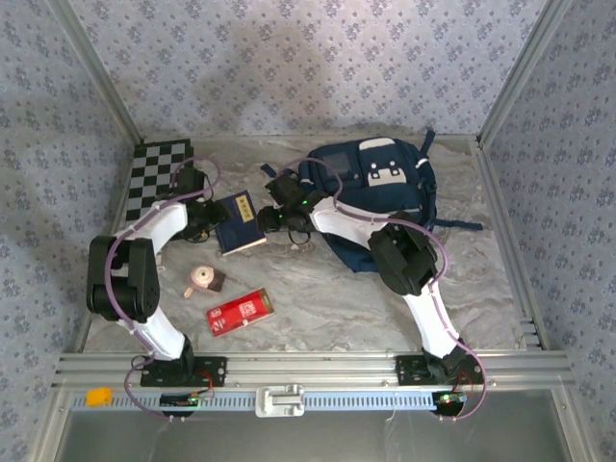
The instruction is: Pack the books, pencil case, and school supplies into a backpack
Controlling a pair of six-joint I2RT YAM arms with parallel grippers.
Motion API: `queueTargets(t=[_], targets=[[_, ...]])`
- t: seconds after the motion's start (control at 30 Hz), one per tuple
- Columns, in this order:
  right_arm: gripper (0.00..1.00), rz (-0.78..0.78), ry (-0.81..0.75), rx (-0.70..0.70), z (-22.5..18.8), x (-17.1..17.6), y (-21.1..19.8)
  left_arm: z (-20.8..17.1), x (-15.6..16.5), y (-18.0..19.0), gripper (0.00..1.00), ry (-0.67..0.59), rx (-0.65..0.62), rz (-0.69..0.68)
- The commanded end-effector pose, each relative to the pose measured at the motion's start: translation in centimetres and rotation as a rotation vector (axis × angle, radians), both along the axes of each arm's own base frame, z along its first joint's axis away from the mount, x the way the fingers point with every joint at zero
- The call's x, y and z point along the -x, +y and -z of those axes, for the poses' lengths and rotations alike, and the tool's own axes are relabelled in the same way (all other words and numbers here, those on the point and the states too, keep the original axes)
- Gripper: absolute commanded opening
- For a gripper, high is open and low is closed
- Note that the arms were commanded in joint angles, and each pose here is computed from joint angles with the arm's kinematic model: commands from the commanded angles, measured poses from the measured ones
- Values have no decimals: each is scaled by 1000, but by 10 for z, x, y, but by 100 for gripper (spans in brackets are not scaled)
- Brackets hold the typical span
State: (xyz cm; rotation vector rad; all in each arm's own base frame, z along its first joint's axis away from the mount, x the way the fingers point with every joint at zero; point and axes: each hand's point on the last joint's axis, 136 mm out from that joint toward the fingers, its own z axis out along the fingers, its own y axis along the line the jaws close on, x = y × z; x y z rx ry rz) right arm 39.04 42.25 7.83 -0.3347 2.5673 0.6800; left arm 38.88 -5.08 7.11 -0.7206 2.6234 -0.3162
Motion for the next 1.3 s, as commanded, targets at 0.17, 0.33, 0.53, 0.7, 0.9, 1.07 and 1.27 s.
queueTargets(t=[0.17, 0.33, 0.53, 0.7, 0.9, 1.07, 1.27], targets=[[50, -61, 66, 20, 24, -6, 20, 26, -13, -19, 69, 18, 112, 58], [51, -76, 88, 21, 36, -12, 29, 41, -7, -19, 67, 61, 110, 45], [51, -101, 117, 25, 44, -4, 36, 43, -2, -29, 63, 51, 129, 67], [51, -130, 156, 12, 41, 15, 42, 46, 1, -34, 61, 61, 148, 75], [51, -126, 167, -21, 32, 28, 52, 56, 5, -26, 60, 85, 111, 71], [51, -105, 186, -45, 31, 21, 51, 59, 7, -25, 59, 91, 106, 77], [49, -122, 153, -90, 0, 20, 58, 59, 8, -24, 58, 93, 89, 87]])
